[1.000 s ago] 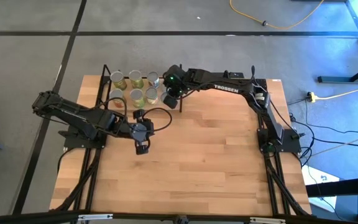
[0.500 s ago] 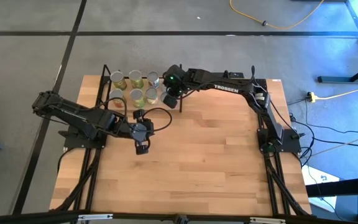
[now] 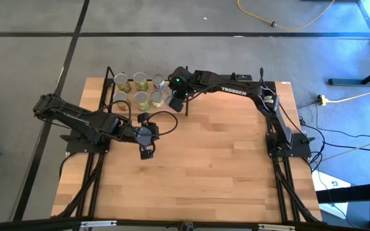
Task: Pick and place cans onto a shelf
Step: Put the canned pineapple rings on the shelf
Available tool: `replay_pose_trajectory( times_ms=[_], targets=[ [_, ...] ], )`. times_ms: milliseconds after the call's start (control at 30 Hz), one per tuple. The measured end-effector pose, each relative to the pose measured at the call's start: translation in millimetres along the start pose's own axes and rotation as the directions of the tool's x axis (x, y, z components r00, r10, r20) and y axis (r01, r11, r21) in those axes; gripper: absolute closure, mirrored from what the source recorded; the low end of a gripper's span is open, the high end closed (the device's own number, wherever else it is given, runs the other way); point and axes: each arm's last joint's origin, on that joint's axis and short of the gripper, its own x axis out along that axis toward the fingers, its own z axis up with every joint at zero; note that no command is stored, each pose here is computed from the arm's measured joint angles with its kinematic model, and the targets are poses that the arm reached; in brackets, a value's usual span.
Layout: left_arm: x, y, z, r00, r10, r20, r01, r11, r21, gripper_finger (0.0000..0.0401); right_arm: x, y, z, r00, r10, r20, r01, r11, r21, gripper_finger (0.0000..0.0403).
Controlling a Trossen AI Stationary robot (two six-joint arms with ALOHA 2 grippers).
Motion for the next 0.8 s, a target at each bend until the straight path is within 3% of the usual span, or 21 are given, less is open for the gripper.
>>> replay_pose_trajectory(
  times_ms=[133, 333, 433, 800],
  targets=[
    [0.0, 0.0, 0.0, 1.0, 0.0, 0.0, 0.0, 1.0, 0.0, 0.0354, 0.0, -0.6, 0.1, 1.0, 0.029, -0.001, -0.029, 0.999, 0.021, 0.035],
    [0.0, 0.0, 0.0, 1.0, 0.0, 0.0, 0.0, 1.0, 0.0, 0.0354, -0.1, -3.6, 0.2, 0.999, -0.048, 0.003, 0.048, 0.999, 0.014, 0.035],
    [0.0, 0.0, 0.0, 1.0, 0.0, 0.0, 0.0, 1.0, 0.0, 0.0354, -0.2, -2.6, 0.2, 1.0, -0.001, 0.001, 0.001, 1.0, 0.003, 0.035],
    [0.0, 0.0, 0.0, 1.0, 0.0, 0.0, 0.0, 1.0, 0.0, 0.0354, -0.2, -2.7, 0.3, 1.0, -0.015, 0.002, 0.015, 1.0, -0.013, 0.035]
  ],
)
